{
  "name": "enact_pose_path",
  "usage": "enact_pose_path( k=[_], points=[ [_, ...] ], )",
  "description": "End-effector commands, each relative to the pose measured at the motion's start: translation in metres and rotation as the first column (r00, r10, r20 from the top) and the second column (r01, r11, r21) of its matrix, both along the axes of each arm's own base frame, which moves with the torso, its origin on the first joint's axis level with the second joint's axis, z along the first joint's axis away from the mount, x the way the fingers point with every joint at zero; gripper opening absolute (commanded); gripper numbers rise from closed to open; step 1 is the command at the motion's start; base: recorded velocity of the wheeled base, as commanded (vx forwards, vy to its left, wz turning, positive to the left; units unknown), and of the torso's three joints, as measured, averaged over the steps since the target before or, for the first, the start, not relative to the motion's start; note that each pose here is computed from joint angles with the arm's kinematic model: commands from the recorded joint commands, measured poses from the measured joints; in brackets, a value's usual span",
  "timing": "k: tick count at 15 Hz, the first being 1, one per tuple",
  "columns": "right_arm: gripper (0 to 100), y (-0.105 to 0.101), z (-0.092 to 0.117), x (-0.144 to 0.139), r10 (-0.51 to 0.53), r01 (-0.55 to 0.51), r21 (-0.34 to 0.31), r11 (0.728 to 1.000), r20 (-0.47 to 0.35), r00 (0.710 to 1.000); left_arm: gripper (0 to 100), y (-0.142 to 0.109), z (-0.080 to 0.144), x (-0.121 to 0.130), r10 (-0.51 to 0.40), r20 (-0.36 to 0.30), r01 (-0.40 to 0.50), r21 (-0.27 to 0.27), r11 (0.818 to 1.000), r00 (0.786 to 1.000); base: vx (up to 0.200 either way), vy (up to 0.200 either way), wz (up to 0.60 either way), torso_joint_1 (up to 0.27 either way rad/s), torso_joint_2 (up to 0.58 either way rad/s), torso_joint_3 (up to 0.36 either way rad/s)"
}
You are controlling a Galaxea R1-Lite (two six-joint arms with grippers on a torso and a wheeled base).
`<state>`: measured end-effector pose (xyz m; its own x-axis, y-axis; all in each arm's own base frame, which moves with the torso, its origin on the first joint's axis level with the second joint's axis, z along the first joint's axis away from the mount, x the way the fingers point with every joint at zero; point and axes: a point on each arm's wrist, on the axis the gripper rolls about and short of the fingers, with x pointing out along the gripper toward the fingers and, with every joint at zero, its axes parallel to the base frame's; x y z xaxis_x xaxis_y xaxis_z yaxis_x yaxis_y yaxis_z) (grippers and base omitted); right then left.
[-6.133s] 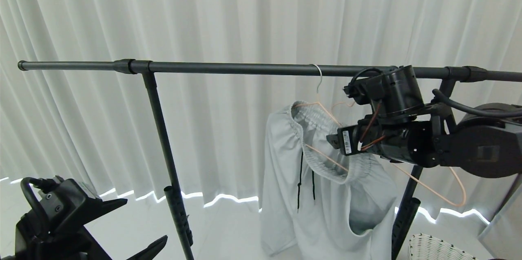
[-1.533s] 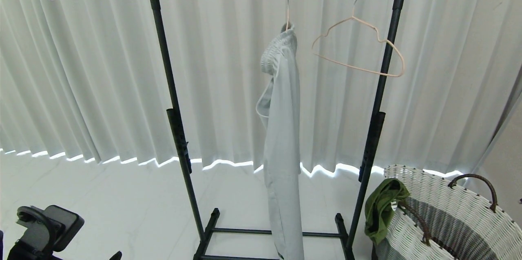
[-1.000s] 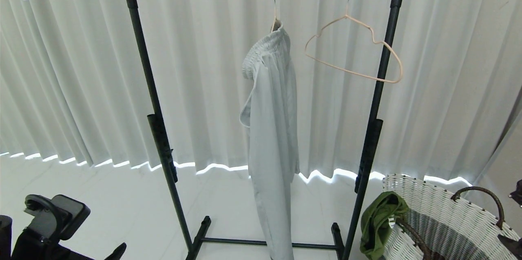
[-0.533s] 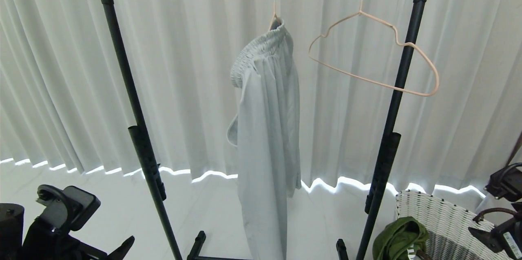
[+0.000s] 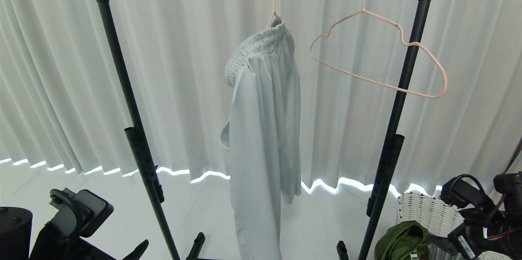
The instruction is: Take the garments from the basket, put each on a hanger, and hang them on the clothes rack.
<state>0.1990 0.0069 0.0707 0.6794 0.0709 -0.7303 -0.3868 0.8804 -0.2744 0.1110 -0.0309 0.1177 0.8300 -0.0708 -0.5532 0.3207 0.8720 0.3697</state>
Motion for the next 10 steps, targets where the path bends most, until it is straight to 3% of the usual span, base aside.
enact_pose_path(
  k=[1, 6, 8, 9, 10],
  points=[
    [100, 0.002, -0.038, 0.015, 0.008, -0.009, -0.004, 1.0, -0.085, 0.996, 100, -0.002, 0.003, -0.006, -0.045, 0.025, 0.045, -0.019, 0.999, 0.999, 0.0, 0.0, 0.0, 0.0, 0.0, 0.0],
    [100, -0.003, -0.064, 0.039, -0.054, 0.051, -0.051, 0.997, -0.049, 0.997, 100, -0.001, 0.003, -0.011, -0.092, 0.039, 0.094, -0.041, 0.995, 0.995, 0.0, 0.0, 0.0, 0.0, 0.0, 0.0],
    [100, -0.003, -0.067, 0.046, -0.07, 0.07, -0.041, 0.997, -0.001, 0.998, 100, -0.001, 0.004, -0.012, -0.092, 0.048, 0.094, -0.043, 0.995, 0.995, 0.0, 0.0, 0.0, 0.0, 0.0, 0.0],
    [0, -0.002, -0.068, 0.048, -0.075, 0.075, -0.033, 0.997, 0.015, 0.997, 100, -0.001, 0.004, -0.012, -0.092, 0.049, 0.094, -0.044, 0.995, 0.995, 0.0, 0.0, 0.0, 0.0, 0.0, 0.0],
    [0, -0.002, -0.068, 0.048, -0.075, 0.075, -0.032, 0.997, 0.018, 0.997, 100, -0.001, 0.004, -0.013, -0.092, 0.052, 0.094, -0.045, 0.995, 0.994, 0.0, 0.0, 0.0, 0.0, 0.0, 0.0]
  ],
)
